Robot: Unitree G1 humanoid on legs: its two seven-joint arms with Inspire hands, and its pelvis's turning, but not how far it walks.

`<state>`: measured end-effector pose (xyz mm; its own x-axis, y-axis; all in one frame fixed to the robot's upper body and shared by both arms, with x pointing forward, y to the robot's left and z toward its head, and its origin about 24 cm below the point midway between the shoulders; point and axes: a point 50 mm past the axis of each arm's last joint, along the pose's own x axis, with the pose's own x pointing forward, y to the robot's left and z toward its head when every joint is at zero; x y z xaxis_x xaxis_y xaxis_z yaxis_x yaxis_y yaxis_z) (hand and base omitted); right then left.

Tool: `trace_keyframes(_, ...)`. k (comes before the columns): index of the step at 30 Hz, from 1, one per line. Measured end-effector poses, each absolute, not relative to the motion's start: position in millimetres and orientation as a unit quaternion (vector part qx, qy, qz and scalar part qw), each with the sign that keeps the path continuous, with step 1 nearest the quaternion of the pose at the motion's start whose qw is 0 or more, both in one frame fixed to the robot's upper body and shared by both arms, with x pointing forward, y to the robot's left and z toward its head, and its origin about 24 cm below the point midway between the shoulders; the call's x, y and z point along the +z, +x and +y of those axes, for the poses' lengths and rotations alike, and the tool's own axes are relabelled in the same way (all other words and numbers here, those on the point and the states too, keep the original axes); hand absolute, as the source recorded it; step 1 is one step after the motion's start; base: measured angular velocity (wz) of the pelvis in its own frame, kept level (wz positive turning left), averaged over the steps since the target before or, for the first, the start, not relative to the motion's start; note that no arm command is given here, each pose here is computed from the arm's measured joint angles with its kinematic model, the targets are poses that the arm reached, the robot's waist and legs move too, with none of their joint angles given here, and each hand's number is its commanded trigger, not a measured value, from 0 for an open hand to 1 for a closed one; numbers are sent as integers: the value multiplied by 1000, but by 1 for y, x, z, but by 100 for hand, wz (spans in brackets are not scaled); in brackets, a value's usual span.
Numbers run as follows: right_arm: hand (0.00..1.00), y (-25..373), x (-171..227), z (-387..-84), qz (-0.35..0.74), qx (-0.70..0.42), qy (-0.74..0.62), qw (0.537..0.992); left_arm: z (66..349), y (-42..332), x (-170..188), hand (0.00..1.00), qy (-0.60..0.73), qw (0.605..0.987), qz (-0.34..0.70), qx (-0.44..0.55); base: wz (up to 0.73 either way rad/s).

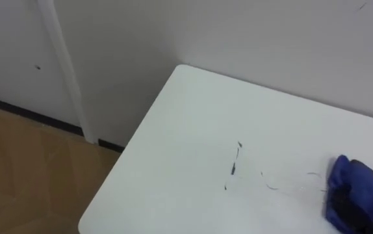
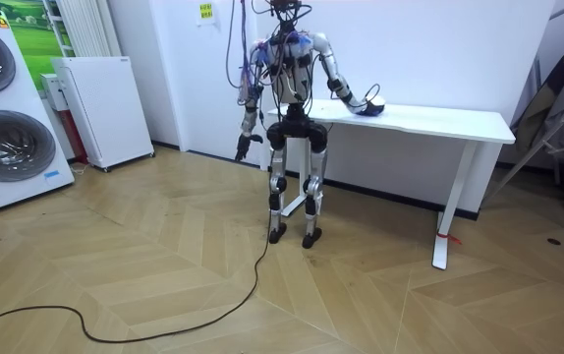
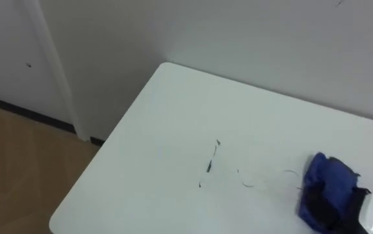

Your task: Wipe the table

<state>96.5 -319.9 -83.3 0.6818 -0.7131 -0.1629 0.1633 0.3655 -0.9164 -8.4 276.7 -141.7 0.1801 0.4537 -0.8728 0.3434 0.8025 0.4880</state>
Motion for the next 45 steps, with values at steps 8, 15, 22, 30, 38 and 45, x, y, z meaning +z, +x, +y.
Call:
trace_keyframes(8, 100, 136, -72, -298, 262, -234, -523, 777, 251, 14, -151, 0, 317, 718, 619, -9, -35)
trace_keyframes(15, 100, 202, -48, -214, 118, -45, -589, 798, 238, 29, -155, 0, 324, 720, 613, -38, -17)
trace_keyframes(22, 100, 191, -51, -217, 107, -38, -589, 800, 246, 6, -152, 0, 324, 705, 630, -30, 13)
trace_keyframes(30, 100, 158, -69, -245, 148, -102, -566, 805, 259, 5, -148, 0, 323, 704, 633, 0, 31)
trace_keyframes(38, 100, 174, -72, -228, 164, -105, -553, 810, 244, 15, -152, 0, 330, 713, 618, -21, -14)
trace_keyframes(45, 100, 203, -56, -179, 127, -16, -555, 822, 225, 21, -157, 0, 327, 716, 615, -50, -30)
